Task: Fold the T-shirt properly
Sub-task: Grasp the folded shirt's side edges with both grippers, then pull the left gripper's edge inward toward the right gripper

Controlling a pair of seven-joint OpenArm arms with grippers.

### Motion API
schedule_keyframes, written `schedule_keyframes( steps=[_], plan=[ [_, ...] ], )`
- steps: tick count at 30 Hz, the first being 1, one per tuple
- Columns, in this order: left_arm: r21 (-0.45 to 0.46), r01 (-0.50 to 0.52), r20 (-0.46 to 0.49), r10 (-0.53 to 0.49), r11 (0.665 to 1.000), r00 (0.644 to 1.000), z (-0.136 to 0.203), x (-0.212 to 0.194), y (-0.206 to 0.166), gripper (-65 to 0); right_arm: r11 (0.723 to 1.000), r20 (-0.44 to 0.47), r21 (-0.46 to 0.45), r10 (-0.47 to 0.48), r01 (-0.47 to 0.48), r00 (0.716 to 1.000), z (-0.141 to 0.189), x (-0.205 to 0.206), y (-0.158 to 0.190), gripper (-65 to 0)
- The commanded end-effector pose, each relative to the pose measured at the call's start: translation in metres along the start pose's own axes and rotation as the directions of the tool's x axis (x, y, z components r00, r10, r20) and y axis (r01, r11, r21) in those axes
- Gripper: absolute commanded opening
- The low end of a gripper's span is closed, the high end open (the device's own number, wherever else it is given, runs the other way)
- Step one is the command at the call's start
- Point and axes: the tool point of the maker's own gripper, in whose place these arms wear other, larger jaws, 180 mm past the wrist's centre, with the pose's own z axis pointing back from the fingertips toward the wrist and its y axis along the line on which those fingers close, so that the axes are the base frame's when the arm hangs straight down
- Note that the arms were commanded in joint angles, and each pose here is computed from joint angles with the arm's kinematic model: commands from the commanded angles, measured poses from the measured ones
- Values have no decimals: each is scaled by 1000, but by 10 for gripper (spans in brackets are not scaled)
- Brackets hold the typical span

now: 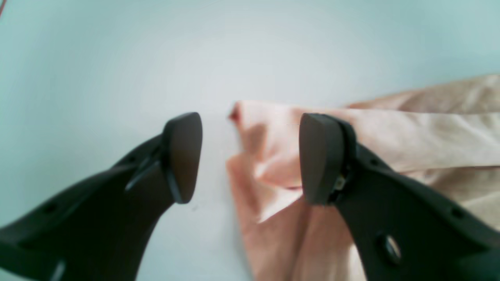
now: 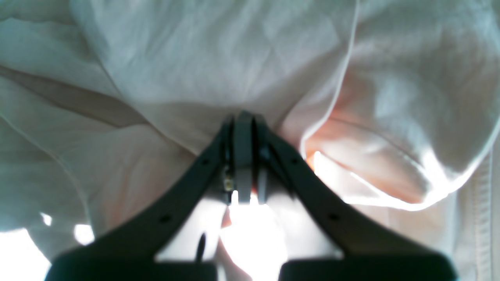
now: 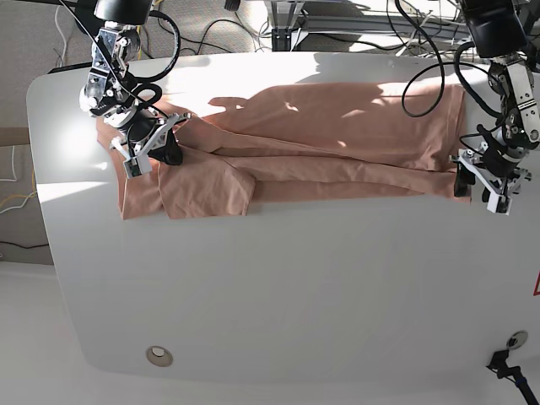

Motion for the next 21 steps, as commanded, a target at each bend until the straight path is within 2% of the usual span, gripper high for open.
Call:
schedule_keyframes(
  steps=[1, 7, 8, 9, 12, 17, 19, 21],
  plan=[
    [10, 11, 54, -11, 1000, 998, 4, 18, 8, -296, 999, -95, -36, 29, -32, 995, 2, -17, -8, -650],
    [-9, 24, 47, -23, 1000, 999, 0, 17, 0, -313, 999, -93, -36, 31, -34, 995, 2, -16, -8, -650],
    [-12, 25, 46, -25, 1000, 999, 0, 16, -1, -348, 999, -93, -36, 31, -34, 995, 2, -16, -8, -650],
    [-12, 25, 48, -25, 1000, 999, 0, 17, -1, -411, 999, -93, -36, 31, -34, 995, 2, -16, -8, -650],
    [-12, 25, 49, -25, 1000, 998, 0, 17, -1, -635, 999, -93, -36, 31, -34, 995, 2, -16, -8, -650],
    [-9, 33, 57, -33, 999, 998, 2, 19, -1, -650, 999, -93, -36, 30, -34, 995, 2, -16, -8, -650],
    [-5, 53, 117, -52, 999, 992, 8, 32, -4, -650, 999, -87, -36, 32, -35, 996, 1, -13, -9, -650],
    [-14, 75, 149, -72, 997, 986, 18, 29, -11, -650, 999, -84, -36, 33, -36, 996, 1, -11, -9, -650]
  ],
)
